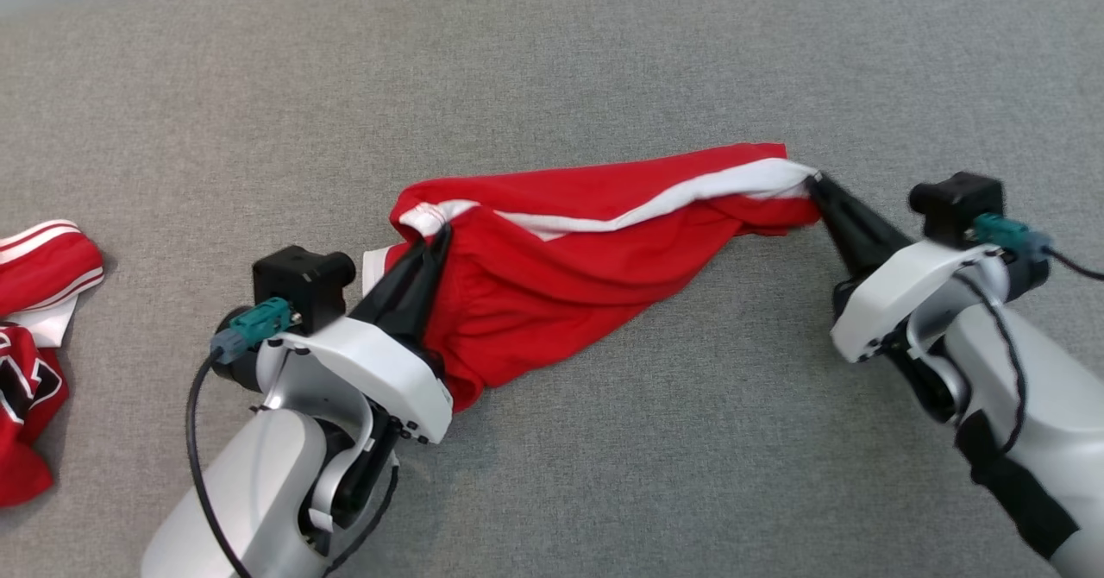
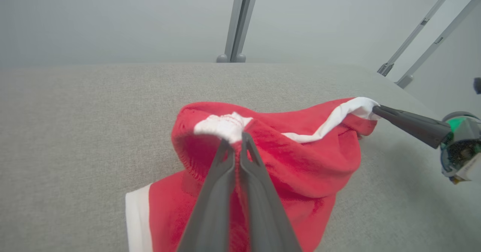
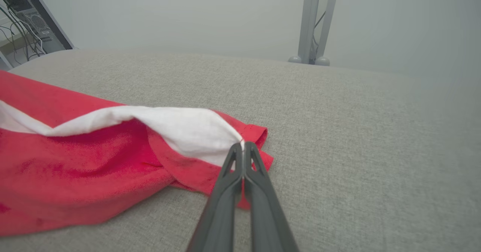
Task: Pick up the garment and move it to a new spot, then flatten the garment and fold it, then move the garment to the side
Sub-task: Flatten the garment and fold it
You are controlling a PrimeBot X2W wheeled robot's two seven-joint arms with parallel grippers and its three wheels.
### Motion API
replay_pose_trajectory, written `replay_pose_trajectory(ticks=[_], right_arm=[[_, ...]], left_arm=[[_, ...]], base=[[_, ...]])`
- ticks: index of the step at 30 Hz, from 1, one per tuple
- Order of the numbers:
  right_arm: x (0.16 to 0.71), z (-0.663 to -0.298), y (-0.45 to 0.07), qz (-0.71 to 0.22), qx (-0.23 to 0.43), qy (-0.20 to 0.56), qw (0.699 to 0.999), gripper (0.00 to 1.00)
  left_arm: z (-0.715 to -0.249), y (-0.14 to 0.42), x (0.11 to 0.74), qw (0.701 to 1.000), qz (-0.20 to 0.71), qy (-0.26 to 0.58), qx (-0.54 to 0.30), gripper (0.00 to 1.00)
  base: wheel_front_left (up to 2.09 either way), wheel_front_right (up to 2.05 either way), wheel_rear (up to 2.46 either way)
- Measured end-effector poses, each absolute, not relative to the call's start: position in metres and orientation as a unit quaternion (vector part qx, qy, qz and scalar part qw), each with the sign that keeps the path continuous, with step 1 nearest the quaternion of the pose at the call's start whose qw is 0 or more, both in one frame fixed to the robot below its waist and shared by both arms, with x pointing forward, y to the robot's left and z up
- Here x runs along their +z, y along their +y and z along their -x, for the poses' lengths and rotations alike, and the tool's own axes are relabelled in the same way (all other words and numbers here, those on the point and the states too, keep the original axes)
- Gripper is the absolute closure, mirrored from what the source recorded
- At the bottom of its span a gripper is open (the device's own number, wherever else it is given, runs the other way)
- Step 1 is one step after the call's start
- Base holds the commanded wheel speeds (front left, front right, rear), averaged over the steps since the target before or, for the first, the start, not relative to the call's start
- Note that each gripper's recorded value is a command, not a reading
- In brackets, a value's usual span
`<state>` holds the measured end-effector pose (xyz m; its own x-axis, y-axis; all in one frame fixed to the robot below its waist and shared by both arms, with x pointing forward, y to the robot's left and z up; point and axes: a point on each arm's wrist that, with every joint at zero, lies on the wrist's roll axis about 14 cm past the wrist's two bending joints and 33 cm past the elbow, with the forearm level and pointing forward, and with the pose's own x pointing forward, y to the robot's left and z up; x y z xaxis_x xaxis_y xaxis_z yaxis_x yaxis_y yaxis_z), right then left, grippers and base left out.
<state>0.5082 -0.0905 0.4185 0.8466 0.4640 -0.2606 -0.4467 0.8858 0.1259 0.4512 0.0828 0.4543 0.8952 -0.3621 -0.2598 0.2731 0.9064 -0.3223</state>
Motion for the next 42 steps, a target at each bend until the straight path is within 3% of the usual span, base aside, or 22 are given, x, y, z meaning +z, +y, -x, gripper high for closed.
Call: replay_pose_trajectory(ticks=[4, 10, 22, 32, 42], right_arm=[[0.446, -0.524, -0.111, -0.028, 0.219, 0.101, 0.970, 1.00], [0.534, -0.539, -0.139, -0.021, 0.198, -0.028, 0.980, 1.00], [0.678, -0.487, -0.180, 0.042, 0.152, -0.210, 0.965, 1.00], [0.697, -0.458, -0.178, 0.047, 0.135, -0.211, 0.967, 1.00], [0.679, -0.502, -0.169, 0.025, 0.147, -0.172, 0.974, 1.00]], left_arm=[[-0.460, 0.087, 0.476, 0.970, 0.133, 0.116, -0.167, 1.00], [-0.469, 0.091, 0.524, 0.975, 0.123, 0.044, -0.181, 1.00], [-0.451, 0.081, 0.659, 0.960, 0.082, -0.127, -0.237, 1.00], [-0.442, 0.079, 0.682, 0.955, 0.075, -0.150, -0.245, 1.00], [-0.486, 0.068, 0.662, 0.954, 0.060, -0.123, -0.268, 1.00]], base=[[0.00, 0.00, 0.00], [0.00, 0.00, 0.00], [0.00, 0.00, 0.00], [0.00, 0.00, 0.00], [0.00, 0.00, 0.00]])
